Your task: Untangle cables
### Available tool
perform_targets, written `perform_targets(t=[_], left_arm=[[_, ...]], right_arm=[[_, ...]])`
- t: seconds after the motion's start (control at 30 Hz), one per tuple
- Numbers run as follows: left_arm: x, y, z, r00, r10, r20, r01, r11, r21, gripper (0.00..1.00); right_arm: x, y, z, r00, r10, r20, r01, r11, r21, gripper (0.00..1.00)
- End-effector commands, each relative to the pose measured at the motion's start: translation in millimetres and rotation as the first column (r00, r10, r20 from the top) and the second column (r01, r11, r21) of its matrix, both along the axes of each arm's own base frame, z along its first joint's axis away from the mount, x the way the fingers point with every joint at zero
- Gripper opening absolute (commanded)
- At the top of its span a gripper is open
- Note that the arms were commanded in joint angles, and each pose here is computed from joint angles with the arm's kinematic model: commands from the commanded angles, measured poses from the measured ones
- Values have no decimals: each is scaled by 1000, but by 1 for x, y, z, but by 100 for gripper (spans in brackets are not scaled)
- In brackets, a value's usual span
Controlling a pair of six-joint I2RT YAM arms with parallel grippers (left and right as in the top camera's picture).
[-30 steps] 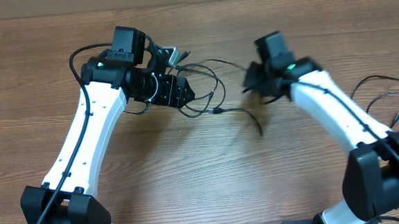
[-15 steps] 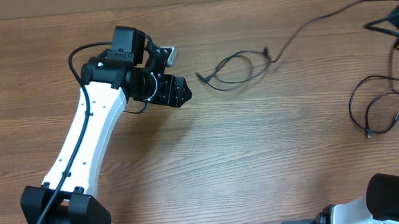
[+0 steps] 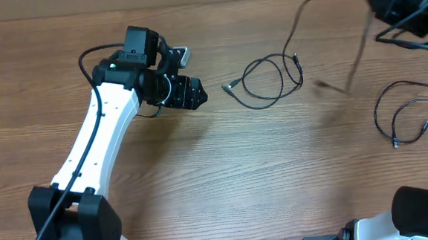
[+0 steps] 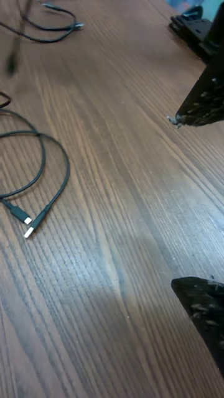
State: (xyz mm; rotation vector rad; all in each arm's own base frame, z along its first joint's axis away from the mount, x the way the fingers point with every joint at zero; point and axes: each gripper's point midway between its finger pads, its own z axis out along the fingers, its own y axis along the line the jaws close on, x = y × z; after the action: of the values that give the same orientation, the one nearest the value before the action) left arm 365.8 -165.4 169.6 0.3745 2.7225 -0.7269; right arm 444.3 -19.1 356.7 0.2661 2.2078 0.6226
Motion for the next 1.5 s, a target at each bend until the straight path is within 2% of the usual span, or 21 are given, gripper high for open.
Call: perform_targets(t=[0.0, 0.43, 0.63, 0.83, 1.07, 1.3, 1.47], left_arm=[[11, -11, -10, 999, 26, -20, -26, 1000, -13, 78], [62, -79, -72, 993, 113, -33, -116, 987, -109, 76], [65, -94, -116, 988, 130, -83, -136, 987, -80, 76], [59, -102, -143, 981, 169, -99, -170, 985, 0, 77], [56, -123, -142, 992, 127, -20, -126, 991, 44, 72], [68, -162, -111, 982, -55, 180, 50, 998, 34, 73], [74, -169, -106, 976, -32, 215, 29, 999, 13, 72]], right_arm=[[-10, 50, 34, 963, 234, 135, -245, 967, 71, 4], [-6, 55, 37, 967, 215, 134, -229, 969, 94, 4], [-7, 53, 32, 974, 198, 111, -208, 974, 90, 4], [-8, 46, 23, 985, 161, 68, -166, 983, 75, 4], [-7, 42, 19, 989, 137, 51, -140, 988, 60, 4], [-10, 34, 9, 995, 96, 1, -96, 995, 40, 4], [-11, 33, 6, 996, 87, -10, -86, 996, 35, 4]])
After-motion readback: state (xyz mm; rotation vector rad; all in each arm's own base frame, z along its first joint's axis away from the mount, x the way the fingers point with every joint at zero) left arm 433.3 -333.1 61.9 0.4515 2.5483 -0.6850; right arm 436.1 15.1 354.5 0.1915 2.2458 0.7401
